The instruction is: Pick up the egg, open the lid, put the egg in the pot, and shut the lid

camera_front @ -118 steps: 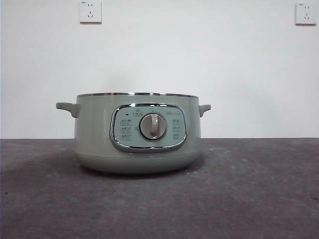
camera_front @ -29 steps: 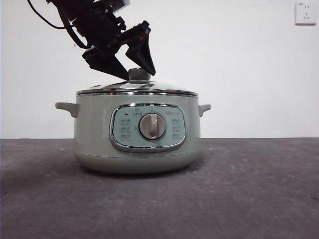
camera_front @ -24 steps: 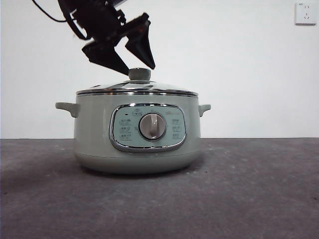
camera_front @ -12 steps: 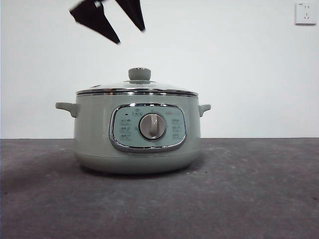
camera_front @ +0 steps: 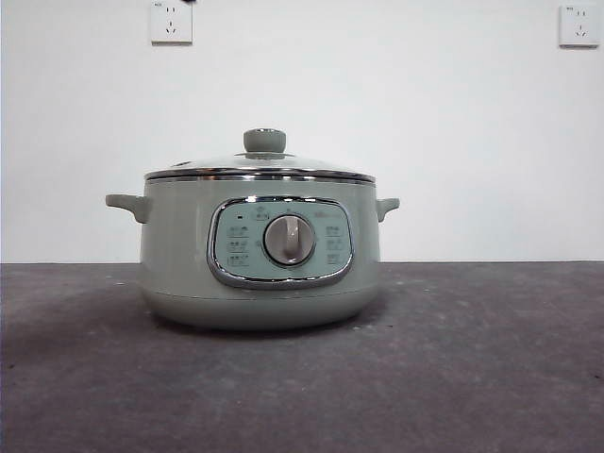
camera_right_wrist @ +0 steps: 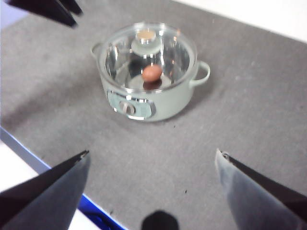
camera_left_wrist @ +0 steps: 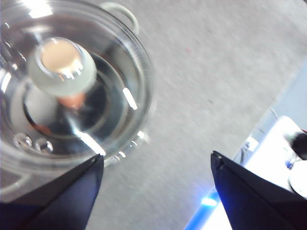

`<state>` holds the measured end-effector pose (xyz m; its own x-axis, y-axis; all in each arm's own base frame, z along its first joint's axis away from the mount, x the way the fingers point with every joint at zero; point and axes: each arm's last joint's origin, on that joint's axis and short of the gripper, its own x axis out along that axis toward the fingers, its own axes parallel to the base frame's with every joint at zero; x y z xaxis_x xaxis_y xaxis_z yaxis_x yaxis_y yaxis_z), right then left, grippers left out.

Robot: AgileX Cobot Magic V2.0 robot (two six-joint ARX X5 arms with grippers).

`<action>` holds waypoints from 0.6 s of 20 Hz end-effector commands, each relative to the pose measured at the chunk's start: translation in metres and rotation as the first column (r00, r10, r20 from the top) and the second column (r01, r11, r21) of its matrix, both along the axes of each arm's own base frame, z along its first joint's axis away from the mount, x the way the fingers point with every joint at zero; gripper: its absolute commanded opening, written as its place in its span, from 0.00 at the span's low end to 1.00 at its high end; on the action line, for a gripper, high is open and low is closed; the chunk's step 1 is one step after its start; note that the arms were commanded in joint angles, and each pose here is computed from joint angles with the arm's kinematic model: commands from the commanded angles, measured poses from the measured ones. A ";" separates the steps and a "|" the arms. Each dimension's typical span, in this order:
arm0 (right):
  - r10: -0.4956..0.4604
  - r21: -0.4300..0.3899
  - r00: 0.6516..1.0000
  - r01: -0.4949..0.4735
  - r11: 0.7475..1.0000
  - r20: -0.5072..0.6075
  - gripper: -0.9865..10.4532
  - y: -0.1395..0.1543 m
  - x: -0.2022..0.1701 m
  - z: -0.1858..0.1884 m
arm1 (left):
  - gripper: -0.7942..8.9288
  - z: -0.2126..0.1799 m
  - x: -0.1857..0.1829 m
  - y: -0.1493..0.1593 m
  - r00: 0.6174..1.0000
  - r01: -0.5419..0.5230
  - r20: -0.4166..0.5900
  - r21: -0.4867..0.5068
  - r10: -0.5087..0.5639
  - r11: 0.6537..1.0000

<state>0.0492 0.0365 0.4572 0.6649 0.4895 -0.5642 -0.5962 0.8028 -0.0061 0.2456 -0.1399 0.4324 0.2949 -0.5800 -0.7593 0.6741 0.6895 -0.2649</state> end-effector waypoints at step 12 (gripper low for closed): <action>-0.003 -0.071 0.996 -0.003 0.998 -0.086 0.07 0.008 0.010 -0.020 | 0.07 0.026 -0.033 0.009 0.995 0.038 0.092 -0.055 -0.033 0.998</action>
<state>0.0601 0.0446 0.4400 0.6254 0.4601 -0.6303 -0.5970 0.8022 -0.0068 0.2144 -0.1300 0.4556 0.3378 -0.6247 -0.7040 0.7120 0.6588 -0.2429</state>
